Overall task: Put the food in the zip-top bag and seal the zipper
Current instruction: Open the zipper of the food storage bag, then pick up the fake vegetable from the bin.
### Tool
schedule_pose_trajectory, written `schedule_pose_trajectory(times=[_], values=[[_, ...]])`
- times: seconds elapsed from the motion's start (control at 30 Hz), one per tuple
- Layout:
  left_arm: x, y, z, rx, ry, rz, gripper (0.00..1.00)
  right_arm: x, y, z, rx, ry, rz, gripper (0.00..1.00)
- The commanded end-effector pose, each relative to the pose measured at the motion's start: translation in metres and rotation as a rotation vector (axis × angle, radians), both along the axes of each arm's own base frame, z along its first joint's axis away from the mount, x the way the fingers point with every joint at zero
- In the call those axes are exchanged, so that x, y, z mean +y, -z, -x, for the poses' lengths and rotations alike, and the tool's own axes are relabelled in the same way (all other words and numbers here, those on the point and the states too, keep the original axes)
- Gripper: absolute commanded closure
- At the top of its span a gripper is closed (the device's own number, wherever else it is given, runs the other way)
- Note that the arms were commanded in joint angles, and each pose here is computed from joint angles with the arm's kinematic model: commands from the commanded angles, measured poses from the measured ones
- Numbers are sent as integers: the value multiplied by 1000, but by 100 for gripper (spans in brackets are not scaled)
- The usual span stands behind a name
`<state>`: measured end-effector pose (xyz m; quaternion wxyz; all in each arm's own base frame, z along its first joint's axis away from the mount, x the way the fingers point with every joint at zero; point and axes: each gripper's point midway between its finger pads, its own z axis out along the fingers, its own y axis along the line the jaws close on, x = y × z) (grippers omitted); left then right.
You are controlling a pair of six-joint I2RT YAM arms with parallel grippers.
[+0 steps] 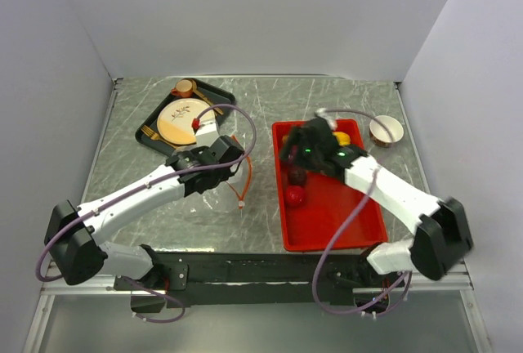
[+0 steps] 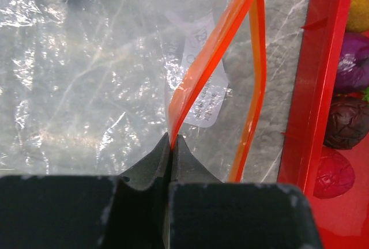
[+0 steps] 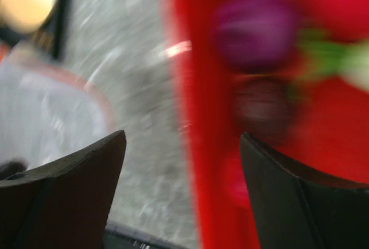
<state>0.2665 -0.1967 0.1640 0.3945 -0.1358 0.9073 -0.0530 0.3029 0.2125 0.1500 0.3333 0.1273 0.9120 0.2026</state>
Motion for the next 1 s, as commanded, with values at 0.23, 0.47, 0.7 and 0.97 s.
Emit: schedule_pose_trajectory(times=[0.23,0.47,0.7,0.97], values=[[-12,-15,-5,-50,57,63,99,-114,-4,-2,2,319,161,0],[-15,-19,-5,-59,88,61,99,-119,19,-4,88,384,93,0],[-16,-20,-3,-64,104,71,99,-157,44,-9,162,568,64,0],[-18,-21,-4,-60,115,70,99,-174,60,-21,190,657,15,4]])
